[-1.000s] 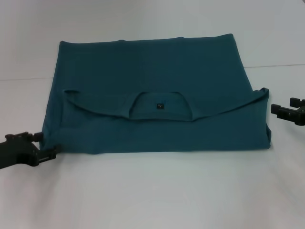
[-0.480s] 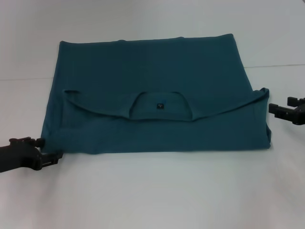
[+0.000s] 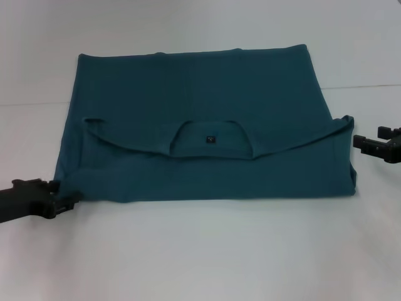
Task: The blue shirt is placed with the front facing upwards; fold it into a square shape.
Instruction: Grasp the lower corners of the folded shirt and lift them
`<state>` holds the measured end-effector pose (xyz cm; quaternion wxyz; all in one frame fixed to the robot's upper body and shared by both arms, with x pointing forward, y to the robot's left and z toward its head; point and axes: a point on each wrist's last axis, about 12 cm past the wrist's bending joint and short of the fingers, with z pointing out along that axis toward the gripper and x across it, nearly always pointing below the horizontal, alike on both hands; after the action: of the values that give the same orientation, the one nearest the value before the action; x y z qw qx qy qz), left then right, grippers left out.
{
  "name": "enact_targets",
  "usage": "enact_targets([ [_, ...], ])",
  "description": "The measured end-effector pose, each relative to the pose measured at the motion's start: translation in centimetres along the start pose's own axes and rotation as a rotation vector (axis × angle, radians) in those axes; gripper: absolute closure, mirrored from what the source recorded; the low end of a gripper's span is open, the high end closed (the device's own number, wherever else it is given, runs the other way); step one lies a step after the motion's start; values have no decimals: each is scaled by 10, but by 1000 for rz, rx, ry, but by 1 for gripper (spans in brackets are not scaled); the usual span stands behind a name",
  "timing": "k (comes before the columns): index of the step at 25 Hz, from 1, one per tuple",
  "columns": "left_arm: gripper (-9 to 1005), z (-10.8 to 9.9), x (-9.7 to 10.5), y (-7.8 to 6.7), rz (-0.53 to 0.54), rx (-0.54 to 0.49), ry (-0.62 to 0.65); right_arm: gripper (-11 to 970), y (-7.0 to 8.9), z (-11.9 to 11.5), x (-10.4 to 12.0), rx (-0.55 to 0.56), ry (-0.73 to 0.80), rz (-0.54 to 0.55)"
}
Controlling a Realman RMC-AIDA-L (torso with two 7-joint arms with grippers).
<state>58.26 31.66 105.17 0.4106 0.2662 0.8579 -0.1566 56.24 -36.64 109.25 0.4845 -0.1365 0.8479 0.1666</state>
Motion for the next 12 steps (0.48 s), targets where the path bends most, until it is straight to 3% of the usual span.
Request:
enact_targets([
  [3, 308, -1, 0, 4, -15, -17, 4, 235, 0, 0, 0, 1, 0, -1],
  [8, 497, -2, 2, 4, -5, -18, 18, 234, 0, 0, 0, 0, 1, -2],
  [12, 754, 0, 4, 1, 11, -3, 36, 233, 0, 0, 0, -1, 1, -1],
])
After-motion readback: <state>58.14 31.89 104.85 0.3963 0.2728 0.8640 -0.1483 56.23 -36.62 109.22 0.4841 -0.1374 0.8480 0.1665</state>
